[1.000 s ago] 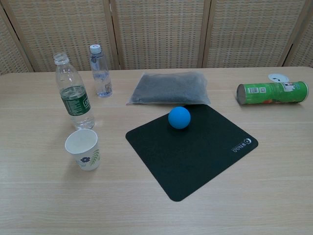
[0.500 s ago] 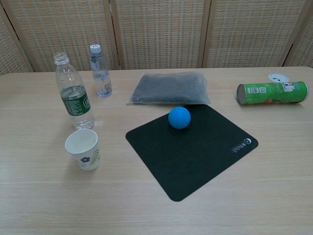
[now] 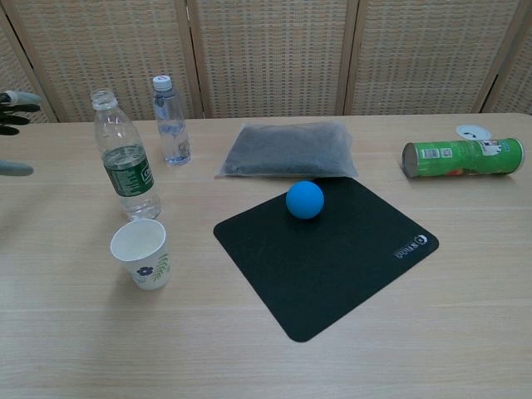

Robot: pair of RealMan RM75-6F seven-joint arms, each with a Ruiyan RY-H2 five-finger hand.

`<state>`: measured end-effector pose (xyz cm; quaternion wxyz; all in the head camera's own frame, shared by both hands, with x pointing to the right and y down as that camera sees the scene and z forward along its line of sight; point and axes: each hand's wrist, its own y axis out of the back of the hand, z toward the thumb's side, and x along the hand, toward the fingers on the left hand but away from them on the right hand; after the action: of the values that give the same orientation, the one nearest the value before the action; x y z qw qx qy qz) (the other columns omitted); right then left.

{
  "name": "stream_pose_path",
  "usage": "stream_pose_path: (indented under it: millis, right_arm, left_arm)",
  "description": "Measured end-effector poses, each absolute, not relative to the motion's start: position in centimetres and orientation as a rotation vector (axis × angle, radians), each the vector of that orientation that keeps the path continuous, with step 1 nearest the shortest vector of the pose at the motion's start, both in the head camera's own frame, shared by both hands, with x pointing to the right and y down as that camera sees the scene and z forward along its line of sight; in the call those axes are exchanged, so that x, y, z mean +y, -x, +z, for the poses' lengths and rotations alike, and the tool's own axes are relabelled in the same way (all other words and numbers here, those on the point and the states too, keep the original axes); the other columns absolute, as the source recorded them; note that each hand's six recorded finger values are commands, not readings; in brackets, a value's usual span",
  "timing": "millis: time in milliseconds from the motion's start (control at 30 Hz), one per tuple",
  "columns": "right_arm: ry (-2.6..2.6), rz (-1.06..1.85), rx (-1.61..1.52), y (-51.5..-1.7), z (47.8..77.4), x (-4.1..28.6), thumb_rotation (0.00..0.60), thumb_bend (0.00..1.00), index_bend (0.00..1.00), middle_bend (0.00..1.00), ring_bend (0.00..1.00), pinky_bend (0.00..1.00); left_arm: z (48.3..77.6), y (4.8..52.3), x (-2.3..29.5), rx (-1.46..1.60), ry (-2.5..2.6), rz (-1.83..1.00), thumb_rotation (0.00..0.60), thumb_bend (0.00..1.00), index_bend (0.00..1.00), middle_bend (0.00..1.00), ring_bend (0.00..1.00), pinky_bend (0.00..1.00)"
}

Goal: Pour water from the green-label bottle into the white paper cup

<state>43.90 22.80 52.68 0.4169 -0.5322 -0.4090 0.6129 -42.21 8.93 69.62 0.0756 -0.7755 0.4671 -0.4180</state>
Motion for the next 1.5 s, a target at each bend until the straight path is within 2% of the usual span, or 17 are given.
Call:
stream_pose_path:
  millis: [467, 733, 800, 833, 867, 967, 1033, 1233, 1333, 1500]
  right_arm:
    - [1.317, 1.595, -1.02, -44.8, 53.9, 21.9, 0.6, 0.0, 0.0, 0.0, 0.0, 0.0]
    - [1.31, 1.619, -1.016, -45.1, 54.4, 21.6, 0.6, 0.0, 0.0, 0.0, 0.0, 0.0]
    - [1.308, 1.624, -1.017, -45.2, 54.5, 21.6, 0.6, 0.0, 0.0, 0.0, 0.0, 0.0]
    - [1.307, 1.626, -1.018, -45.3, 54.5, 21.6, 0.6, 0.0, 0.0, 0.0, 0.0, 0.0]
    - [1.306, 1.628, -1.02, -45.4, 54.6, 21.5, 0.6, 0.0, 0.0, 0.0, 0.0, 0.0]
    - [1.305, 1.632, -1.021, -45.5, 54.6, 21.5, 0.6, 0.0, 0.0, 0.0, 0.0, 0.0]
    - [1.307, 1.634, -1.02, -45.5, 54.7, 21.5, 0.6, 0.0, 0.0, 0.0, 0.0, 0.0]
    - [1.313, 1.632, -1.019, -45.5, 54.9, 21.4, 0.6, 0.0, 0.0, 0.0, 0.0, 0.0]
    - [1.314, 1.632, -1.018, -45.5, 54.9, 21.4, 0.6, 0.0, 0.0, 0.0, 0.0, 0.0]
    - [1.314, 1.631, -1.023, -45.6, 54.8, 21.4, 0.6, 0.0, 0.0, 0.0, 0.0, 0.0]
  left_arm:
    - [75.1, 35.3, 5.7, 1.559, 2.585, -1.143, 0.6, 0.0, 0.0, 0.0, 0.0, 0.0]
    - [76.9, 31.9, 5.0, 1.543, 2.647, -1.151, 0.6, 0.01, 0.0, 0.0, 0.0, 0.0]
    - [77.1, 31.7, 5.0, 1.547, 2.646, -1.151, 0.6, 0.04, 0.0, 0.0, 0.0, 0.0]
    - [77.3, 31.6, 4.9, 1.56, 2.645, -1.149, 0.6, 0.09, 0.01, 0.01, 0.0, 0.01]
    - [77.4, 31.6, 4.9, 1.583, 2.644, -1.144, 0.6, 0.13, 0.03, 0.02, 0.01, 0.03]
    - [77.7, 31.7, 4.8, 1.625, 2.642, -1.138, 0.6, 0.33, 0.21, 0.14, 0.09, 0.21]
    - [77.8, 31.7, 4.9, 1.635, 2.651, -1.138, 0.6, 0.42, 0.33, 0.21, 0.15, 0.26]
    - [78.4, 31.3, 4.9, 1.696, 2.673, -1.114, 0.6, 0.47, 0.52, 0.36, 0.23, 0.27]
    - [78.5, 31.2, 4.7, 1.73, 2.671, -1.095, 0.6, 0.49, 0.57, 0.4, 0.25, 0.27]
    - [78.3, 31.4, 4.5, 1.759, 2.664, -1.053, 0.6, 0.5, 0.59, 0.42, 0.27, 0.28]
